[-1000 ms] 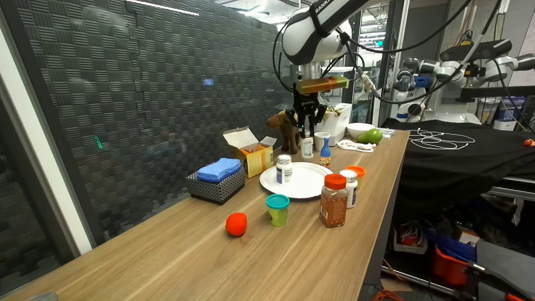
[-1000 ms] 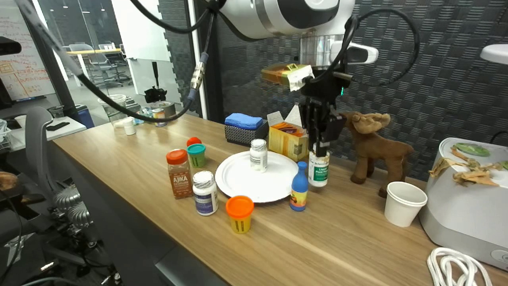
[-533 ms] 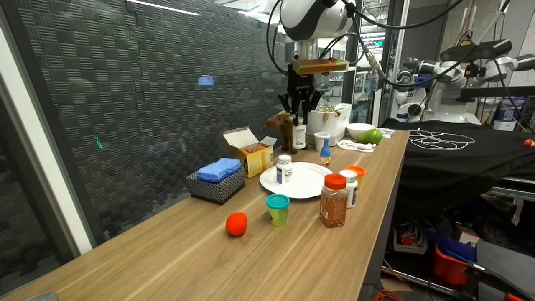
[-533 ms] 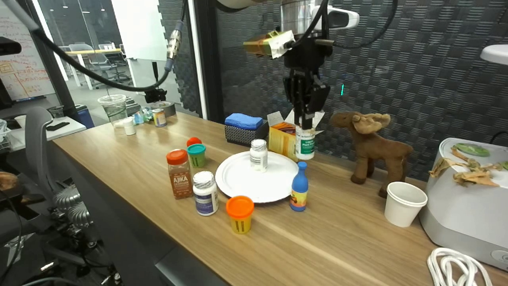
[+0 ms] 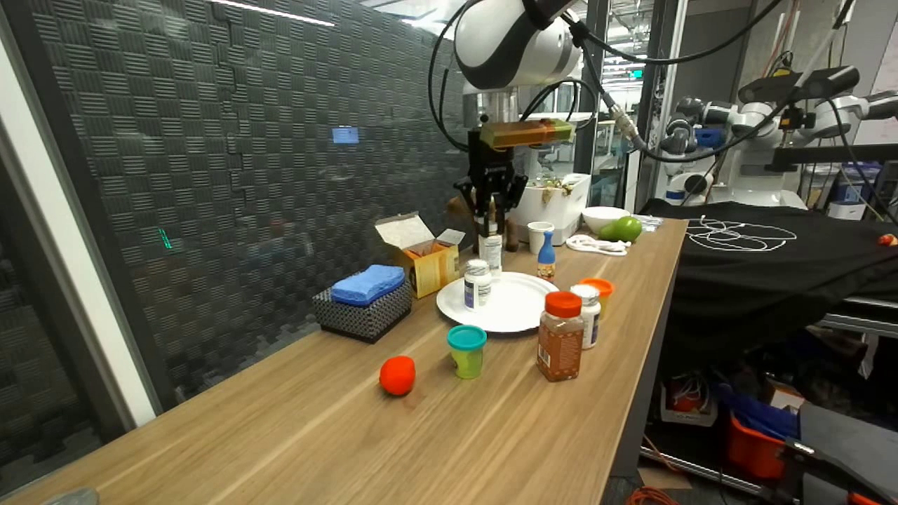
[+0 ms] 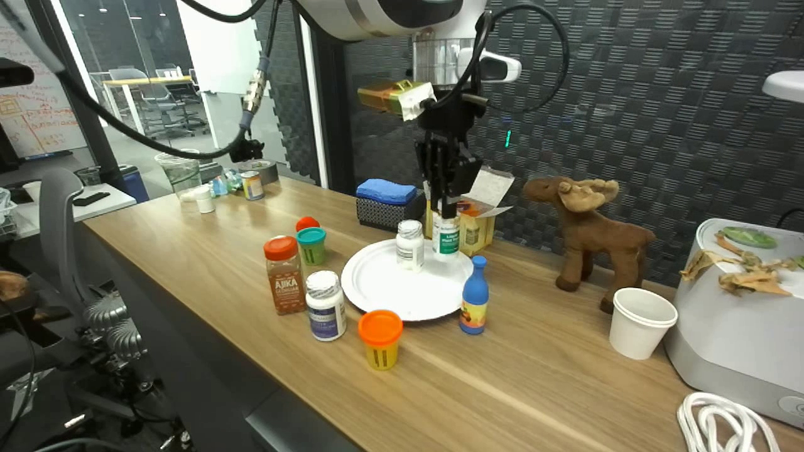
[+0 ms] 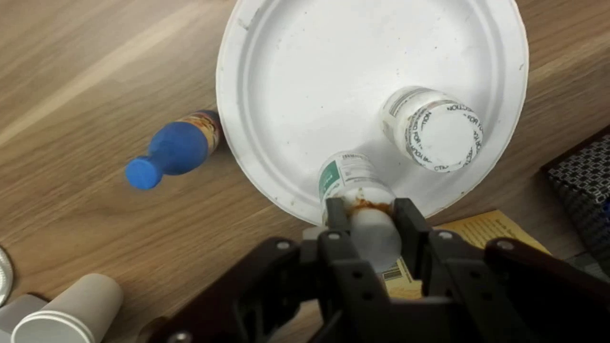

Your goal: Pick up all the objects surrounding the white plate and arrange them on the plate

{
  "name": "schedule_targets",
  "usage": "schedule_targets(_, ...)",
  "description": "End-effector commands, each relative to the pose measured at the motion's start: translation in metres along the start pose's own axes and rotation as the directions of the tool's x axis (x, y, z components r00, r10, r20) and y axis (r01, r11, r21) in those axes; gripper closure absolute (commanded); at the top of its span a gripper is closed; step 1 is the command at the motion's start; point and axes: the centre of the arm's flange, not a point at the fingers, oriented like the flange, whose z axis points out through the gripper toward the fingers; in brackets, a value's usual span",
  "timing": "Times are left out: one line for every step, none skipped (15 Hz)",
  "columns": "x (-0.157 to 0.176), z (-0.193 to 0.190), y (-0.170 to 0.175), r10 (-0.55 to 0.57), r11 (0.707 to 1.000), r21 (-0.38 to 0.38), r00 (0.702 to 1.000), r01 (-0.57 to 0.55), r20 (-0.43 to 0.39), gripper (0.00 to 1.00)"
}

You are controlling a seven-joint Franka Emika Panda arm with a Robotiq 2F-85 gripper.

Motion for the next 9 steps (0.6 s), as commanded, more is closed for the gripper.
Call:
schedule_targets(-0.002, 0.004, -0.005, -0.032, 0.999, 0.023, 0.999, 0.032, -0.014, 0.92)
schedule_targets(-0.002, 0.006, -0.006, -0.037, 0.999, 0.023, 0.999, 0.037, -0.013, 0.92)
schedule_targets(-0.001, 0.009, -0.007, -0.04, 0.999, 0.019, 0.999, 0.04, -0.014, 0.92)
schedule_targets(0.0, 0.011, -0.008, -0.043, 0.999, 0.021, 0.999, 0.044, -0.01, 0.92)
schedule_targets(0.0, 0.013, -0.01, -0.051, 0.998, 0.02, 0.999, 0.051, -0.008, 0.92)
schedule_targets(0.0, 0.015, -0.012, -0.058, 0.998, 0.02, 0.998, 0.059, -0.005, 0.92)
schedule_targets(0.0, 0.017, -0.014, -0.067, 0.998, 0.02, 0.998, 0.067, -0.001, 0.92)
schedule_targets(-0.001, 0.018, -0.016, -0.073, 0.997, 0.023, 0.997, 0.073, 0.003, 0.92)
schedule_targets(-0.001, 0.019, -0.017, -0.08, 0.996, 0.028, 0.997, 0.08, 0.005, 0.92)
